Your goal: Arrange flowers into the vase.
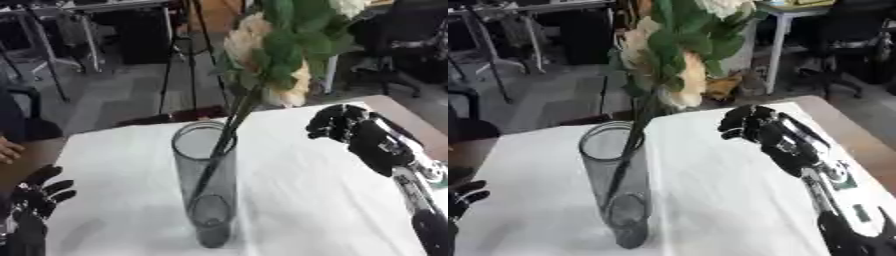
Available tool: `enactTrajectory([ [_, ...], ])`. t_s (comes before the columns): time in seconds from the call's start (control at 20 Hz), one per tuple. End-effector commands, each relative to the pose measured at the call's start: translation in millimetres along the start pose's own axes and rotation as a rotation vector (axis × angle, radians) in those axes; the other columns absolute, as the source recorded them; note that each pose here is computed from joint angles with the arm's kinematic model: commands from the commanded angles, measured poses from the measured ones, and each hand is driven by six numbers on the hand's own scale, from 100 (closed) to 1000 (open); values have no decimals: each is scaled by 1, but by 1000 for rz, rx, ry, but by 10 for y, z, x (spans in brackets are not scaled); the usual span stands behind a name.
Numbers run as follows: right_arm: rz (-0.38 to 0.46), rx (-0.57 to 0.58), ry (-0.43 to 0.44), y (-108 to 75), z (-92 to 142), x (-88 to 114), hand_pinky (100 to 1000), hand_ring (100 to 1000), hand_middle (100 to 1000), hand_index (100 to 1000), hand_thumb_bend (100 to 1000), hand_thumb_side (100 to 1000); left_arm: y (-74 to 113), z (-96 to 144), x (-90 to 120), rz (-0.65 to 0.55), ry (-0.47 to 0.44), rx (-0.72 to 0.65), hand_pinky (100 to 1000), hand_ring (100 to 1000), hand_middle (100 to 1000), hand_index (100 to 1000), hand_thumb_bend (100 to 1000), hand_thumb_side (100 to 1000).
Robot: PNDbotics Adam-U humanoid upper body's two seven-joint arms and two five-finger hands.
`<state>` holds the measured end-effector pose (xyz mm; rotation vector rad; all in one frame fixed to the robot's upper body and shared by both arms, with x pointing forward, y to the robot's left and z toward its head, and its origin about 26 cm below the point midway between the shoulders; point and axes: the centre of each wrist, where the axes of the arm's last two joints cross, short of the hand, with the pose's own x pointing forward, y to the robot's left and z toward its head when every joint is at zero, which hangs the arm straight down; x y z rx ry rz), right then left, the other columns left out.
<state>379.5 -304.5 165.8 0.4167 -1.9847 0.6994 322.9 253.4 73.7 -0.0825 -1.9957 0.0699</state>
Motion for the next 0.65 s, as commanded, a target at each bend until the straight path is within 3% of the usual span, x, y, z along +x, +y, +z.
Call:
enactTrajectory([
  [0.05,43,11,-25,-54,-20,136,772,757,673,754,830,604,55,-39,90,-23,-29,-9,706,697,755,813,982,877],
  [0.65,44,7,-26,-35,22,133,771,753,667,752,829,600,57,-31,94,-22,-30,-6,704,687,744,807,983,876],
])
